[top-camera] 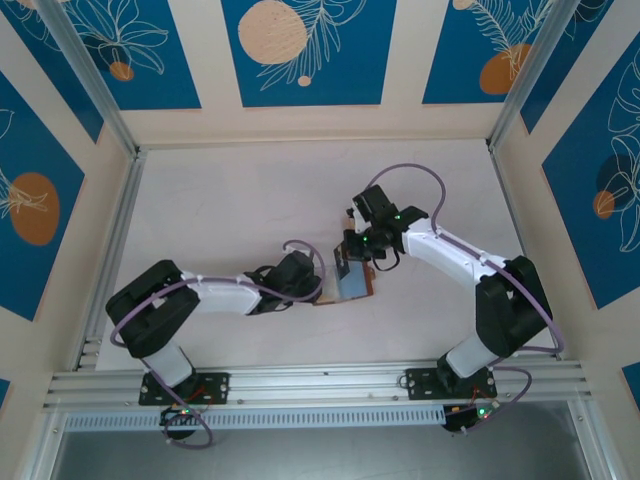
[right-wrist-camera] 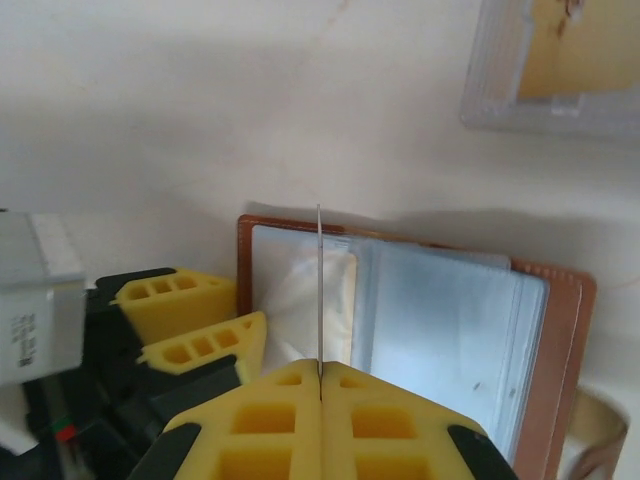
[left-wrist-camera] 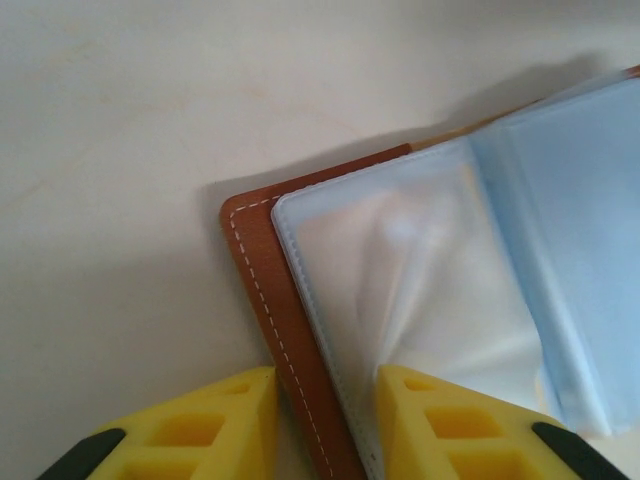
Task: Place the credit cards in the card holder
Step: Pick up the credit card from the storage box, then insert the credit card into the card slot.
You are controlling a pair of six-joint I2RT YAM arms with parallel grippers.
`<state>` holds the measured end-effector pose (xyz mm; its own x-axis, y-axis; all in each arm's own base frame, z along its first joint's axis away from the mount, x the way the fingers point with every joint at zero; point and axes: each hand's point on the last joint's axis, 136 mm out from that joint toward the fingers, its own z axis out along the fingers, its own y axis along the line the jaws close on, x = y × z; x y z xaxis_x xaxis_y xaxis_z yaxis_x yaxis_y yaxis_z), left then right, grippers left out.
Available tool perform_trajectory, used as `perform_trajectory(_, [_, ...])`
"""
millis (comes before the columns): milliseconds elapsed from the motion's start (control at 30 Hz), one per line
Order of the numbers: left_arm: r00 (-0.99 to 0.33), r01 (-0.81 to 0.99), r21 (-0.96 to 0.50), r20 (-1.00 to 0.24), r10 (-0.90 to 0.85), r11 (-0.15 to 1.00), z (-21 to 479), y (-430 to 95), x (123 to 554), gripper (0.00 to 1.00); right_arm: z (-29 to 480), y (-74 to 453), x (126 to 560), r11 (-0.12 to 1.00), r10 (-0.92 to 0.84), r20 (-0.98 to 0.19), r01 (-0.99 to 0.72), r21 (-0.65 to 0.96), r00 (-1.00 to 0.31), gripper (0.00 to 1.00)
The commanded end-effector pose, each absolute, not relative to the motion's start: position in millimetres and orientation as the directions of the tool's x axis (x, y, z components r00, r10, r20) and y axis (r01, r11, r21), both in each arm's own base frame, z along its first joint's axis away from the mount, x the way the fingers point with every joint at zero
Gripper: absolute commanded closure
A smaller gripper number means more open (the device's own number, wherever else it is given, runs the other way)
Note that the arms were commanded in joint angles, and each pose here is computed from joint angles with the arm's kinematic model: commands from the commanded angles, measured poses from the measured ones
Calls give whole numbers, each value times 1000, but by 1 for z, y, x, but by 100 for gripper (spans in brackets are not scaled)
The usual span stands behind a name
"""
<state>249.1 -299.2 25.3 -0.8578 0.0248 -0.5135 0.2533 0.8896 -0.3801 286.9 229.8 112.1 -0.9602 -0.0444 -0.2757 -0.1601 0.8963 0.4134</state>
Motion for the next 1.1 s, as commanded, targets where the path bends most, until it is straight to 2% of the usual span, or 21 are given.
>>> perform_trajectory(0, [-887,269,-312,-449,108,911,8,-280,225,67,129,234,291,873,4,-323,-154,464,-946,100])
perform_trajectory(367, [-859,310,-330,-498,114,892,36,-286,229,59,88,231,279,859,51,-252,-87,505,-966,100])
perform_trajectory(1067, [-881,301,-256,-444,165,919,9,-276,221,64,60,236,285,787,123,-252,-60,614,-960,100])
